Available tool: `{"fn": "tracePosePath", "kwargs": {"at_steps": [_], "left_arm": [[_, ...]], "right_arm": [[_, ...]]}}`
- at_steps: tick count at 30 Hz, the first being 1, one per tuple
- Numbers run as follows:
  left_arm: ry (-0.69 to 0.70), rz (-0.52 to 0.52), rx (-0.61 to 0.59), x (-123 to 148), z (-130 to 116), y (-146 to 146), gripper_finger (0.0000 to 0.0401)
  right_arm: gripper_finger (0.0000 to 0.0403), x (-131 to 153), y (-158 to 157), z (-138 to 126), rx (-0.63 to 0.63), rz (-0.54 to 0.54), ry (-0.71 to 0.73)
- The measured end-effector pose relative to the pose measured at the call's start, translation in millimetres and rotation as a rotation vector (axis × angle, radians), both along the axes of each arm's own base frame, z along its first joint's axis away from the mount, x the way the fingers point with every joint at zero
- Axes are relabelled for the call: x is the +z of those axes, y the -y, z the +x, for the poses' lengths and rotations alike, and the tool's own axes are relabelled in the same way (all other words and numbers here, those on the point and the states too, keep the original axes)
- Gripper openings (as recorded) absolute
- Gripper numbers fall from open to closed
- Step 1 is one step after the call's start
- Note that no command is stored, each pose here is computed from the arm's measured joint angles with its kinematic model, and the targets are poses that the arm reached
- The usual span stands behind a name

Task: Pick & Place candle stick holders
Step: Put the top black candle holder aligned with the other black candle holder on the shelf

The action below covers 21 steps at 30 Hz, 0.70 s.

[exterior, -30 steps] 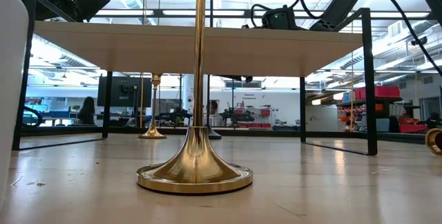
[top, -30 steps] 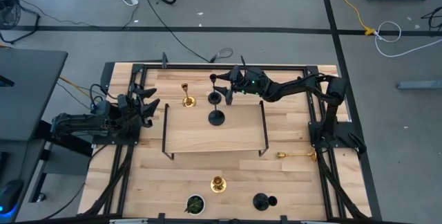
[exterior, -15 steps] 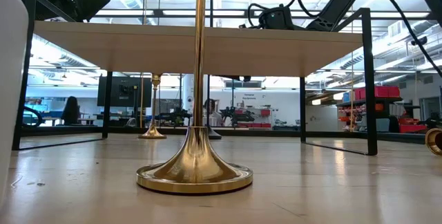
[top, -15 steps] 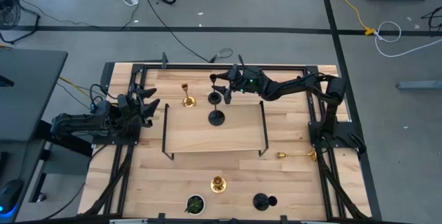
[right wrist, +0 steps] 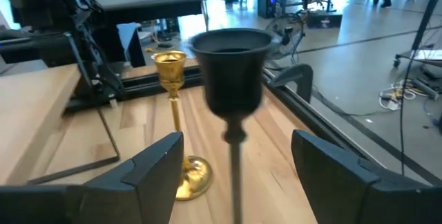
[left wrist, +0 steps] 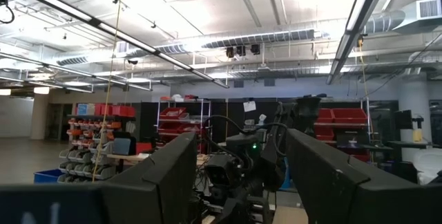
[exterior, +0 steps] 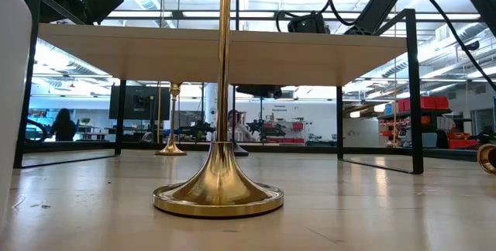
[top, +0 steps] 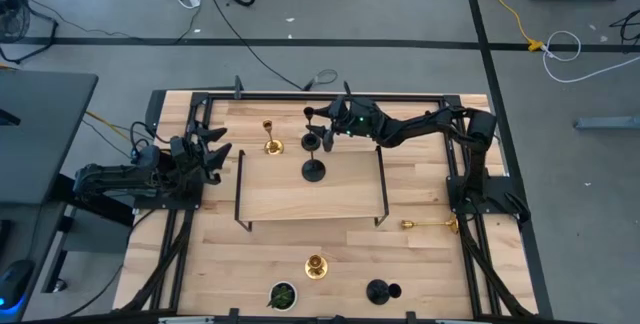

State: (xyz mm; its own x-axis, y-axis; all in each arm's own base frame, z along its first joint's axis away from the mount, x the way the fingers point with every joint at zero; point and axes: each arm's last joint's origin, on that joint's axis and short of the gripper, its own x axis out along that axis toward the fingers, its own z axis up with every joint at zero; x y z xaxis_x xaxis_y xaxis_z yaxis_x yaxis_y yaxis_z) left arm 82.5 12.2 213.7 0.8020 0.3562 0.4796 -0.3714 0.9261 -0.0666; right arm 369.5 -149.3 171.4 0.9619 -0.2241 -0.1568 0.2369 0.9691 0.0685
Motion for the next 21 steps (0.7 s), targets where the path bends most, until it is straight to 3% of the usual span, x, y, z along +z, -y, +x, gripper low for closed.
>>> {"fn": "tracePosePath", "kwargs": {"at_steps": [21], "left_arm": [[0.000, -0.001, 0.002, 0.1, 0.0, -0.1, 0.0222]], "right_arm": [[0.0268, 2.6, 0.5, 5.3, -0.038, -0.006, 0.018]]}}
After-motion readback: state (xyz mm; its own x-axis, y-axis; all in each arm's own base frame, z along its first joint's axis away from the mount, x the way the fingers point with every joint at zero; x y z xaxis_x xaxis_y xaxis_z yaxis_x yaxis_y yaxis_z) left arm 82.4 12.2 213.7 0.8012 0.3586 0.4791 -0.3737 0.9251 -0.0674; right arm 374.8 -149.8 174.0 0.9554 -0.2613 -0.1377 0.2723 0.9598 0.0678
